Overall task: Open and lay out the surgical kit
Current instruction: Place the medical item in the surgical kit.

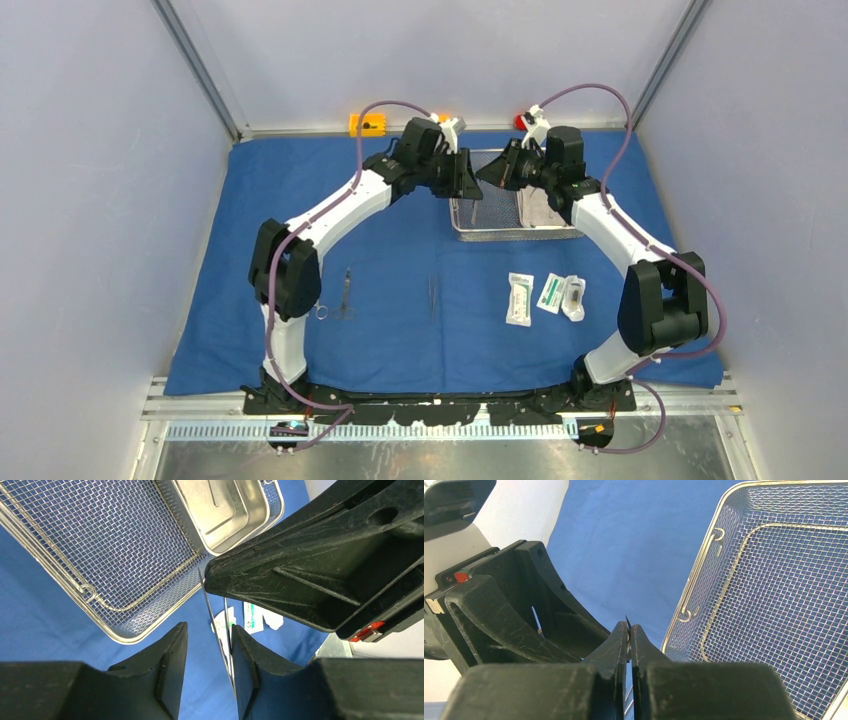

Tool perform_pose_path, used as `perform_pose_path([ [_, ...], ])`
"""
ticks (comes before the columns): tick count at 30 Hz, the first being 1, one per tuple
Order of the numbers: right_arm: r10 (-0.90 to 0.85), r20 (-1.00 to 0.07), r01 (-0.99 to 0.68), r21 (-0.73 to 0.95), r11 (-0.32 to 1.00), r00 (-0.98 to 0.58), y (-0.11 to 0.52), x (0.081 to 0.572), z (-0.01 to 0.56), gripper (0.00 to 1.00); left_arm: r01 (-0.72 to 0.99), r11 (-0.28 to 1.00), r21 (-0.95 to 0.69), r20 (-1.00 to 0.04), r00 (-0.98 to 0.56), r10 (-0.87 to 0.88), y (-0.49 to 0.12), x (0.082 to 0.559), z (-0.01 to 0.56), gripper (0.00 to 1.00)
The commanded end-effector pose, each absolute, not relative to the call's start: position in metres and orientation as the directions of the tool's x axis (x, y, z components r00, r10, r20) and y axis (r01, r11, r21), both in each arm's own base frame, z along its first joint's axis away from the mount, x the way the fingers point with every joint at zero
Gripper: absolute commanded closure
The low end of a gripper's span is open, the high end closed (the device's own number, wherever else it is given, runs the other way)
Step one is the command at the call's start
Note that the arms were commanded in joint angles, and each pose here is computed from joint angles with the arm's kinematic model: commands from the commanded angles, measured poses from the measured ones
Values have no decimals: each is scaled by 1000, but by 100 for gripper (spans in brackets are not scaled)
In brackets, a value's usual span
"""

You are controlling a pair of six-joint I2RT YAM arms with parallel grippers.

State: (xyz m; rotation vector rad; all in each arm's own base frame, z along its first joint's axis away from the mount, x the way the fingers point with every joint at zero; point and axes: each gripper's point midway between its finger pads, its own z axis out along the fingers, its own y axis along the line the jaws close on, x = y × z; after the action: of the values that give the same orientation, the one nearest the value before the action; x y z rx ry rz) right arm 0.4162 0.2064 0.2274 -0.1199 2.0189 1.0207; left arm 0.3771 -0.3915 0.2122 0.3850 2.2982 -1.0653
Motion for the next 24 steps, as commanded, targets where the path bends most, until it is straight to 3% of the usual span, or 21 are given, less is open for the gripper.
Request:
perform_pose_path([
  [1,284,-769,-463,590,661,-573,204,415,253,100,517,603,-607,-642,-767,11,-401,380,237,62],
  [11,276,-773,-456,579,676,-571,202,418,249,99,512,577,-636,-618,-786,17,-407,377,235,89],
  [15,263,-788,-463,558,689,-557,200,418,253,91,502,599,-624,-622,-783,9,-401,376,233,93],
  [18,255,-802,-470,540,698,-541,198,418,259,81,478,631,-611,-620,-785,-5,-393,374,229,97],
  [24,238,-815,-460,510,727,-529,189,418,264,48,442,681,-584,-619,-785,-21,-374,365,221,100],
])
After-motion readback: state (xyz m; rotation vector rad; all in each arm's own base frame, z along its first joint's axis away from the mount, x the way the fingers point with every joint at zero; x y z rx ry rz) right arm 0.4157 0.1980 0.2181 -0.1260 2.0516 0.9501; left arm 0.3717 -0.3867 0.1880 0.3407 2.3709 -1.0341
